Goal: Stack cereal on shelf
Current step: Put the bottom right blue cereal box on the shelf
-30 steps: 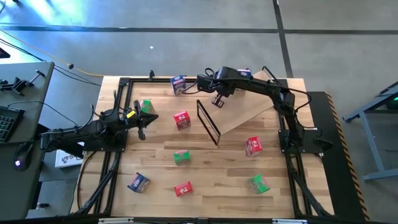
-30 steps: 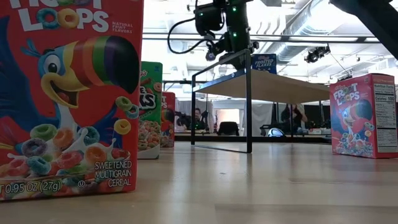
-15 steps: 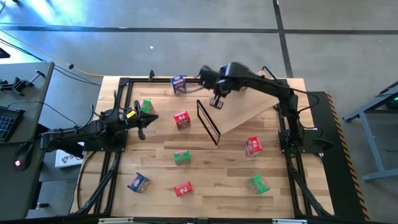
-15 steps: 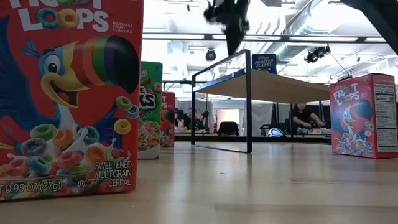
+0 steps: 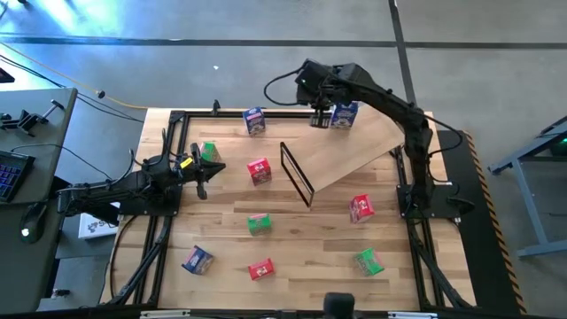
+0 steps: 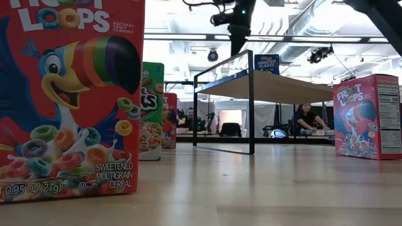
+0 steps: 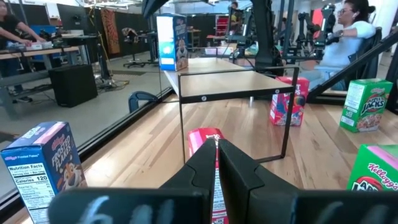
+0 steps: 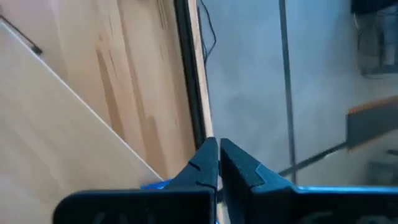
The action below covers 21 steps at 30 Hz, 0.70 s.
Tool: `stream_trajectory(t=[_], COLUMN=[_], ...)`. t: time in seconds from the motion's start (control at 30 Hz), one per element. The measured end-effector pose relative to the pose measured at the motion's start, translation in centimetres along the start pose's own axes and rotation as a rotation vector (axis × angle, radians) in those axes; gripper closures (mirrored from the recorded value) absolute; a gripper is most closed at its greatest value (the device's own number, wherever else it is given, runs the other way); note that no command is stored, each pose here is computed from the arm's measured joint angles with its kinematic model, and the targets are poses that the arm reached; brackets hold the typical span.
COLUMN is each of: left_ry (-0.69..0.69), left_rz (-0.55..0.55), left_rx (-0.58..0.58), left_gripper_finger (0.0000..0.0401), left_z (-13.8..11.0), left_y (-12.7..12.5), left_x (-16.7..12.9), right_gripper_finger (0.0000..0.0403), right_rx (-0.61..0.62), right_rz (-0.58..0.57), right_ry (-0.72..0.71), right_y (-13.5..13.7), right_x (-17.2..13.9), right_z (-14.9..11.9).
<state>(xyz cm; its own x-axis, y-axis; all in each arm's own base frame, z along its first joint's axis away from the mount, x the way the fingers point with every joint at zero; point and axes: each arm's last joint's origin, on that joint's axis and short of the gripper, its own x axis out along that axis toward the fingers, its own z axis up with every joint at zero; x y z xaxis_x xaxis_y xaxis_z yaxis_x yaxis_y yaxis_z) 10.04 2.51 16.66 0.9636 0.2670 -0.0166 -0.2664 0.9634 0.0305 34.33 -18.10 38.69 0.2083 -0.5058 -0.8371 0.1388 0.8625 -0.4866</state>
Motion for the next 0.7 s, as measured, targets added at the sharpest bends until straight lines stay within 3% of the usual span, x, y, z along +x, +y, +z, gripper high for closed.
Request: stream_trajectory(t=[0.1,0.3,0.43,0.7], left_ry=[0.000,0.001,0.003,0.003], left_rz=[0.000,0.002,0.002,0.002], left_rx=[0.005,0.006,0.007,0.006], left_gripper_finger=[0.0389,0.0389,0.0389,0.0389], left_z=[0.0,0.0,0.0,0.0], left_y=[0.0,0.0,0.0,0.0], left_x=[0.0,0.0,0.0,0.0], right_gripper_finger=[0.0403,0.0403,0.0403,0.0403], right_rx=[0.004,0.122,0.130,0.116], right_rz=[-0.029,0.078,0.110,0.284], right_ry=[0.056,0.181,0.173,0.091], right_y=[-0.6,-1.7,-1.7,-0.9], right_x=[0.5,1.8,1.9,1.7], right_z=[-0.5,-2.6,-2.6,-2.1])
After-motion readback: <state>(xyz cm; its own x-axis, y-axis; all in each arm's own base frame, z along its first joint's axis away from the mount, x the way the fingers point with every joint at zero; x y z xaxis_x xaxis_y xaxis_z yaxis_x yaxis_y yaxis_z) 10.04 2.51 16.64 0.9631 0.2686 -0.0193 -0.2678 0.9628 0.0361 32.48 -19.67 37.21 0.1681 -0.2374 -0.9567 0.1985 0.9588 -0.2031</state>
